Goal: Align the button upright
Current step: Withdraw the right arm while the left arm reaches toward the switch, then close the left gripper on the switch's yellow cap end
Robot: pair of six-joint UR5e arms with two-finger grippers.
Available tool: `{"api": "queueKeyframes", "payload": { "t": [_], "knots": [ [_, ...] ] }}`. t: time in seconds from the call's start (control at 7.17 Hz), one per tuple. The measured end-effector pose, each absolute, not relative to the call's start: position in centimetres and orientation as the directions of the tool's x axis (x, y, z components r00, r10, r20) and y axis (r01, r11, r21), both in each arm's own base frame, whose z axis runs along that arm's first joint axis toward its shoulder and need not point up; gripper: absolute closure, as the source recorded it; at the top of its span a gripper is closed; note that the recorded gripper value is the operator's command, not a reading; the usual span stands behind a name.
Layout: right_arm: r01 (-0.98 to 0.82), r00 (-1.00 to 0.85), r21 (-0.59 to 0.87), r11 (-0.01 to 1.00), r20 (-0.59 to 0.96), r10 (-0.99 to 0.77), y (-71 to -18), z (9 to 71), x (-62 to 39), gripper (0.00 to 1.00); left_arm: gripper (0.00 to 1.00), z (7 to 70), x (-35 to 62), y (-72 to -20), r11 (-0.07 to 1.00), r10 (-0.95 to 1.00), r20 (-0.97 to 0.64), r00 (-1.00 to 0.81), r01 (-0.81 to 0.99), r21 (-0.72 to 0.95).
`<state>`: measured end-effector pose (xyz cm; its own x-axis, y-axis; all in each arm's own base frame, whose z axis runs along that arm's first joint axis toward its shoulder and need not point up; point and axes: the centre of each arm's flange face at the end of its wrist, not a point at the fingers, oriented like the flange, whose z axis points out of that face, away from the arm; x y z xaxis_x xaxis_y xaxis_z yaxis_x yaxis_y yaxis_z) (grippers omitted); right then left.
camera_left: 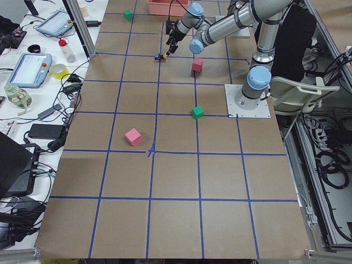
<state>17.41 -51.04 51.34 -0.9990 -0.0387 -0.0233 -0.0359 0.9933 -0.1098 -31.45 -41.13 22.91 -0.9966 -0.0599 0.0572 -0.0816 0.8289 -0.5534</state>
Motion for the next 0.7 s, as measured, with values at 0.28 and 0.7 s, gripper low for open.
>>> {"api": "queueKeyframes", "payload": {
  "t": [0.28,0.7],
  "knots": [
    [-0.034,-0.999,-0.110,0.993,-0.024,-0.037,-51.0,51.2,17.4,0.00,0.01,18.6,-33.5,-40.9,0.798,-0.043,0.066,-0.997,-0.074,-0.598],
    [-0.032,-0.999,-0.103,0.994,-0.026,-0.034,-51.0,50.8,17.3,0.00,0.06,14.6,-34.6,-40.5,0.763,-0.032,0.065,-0.997,-0.066,-0.643]
  ]
}}
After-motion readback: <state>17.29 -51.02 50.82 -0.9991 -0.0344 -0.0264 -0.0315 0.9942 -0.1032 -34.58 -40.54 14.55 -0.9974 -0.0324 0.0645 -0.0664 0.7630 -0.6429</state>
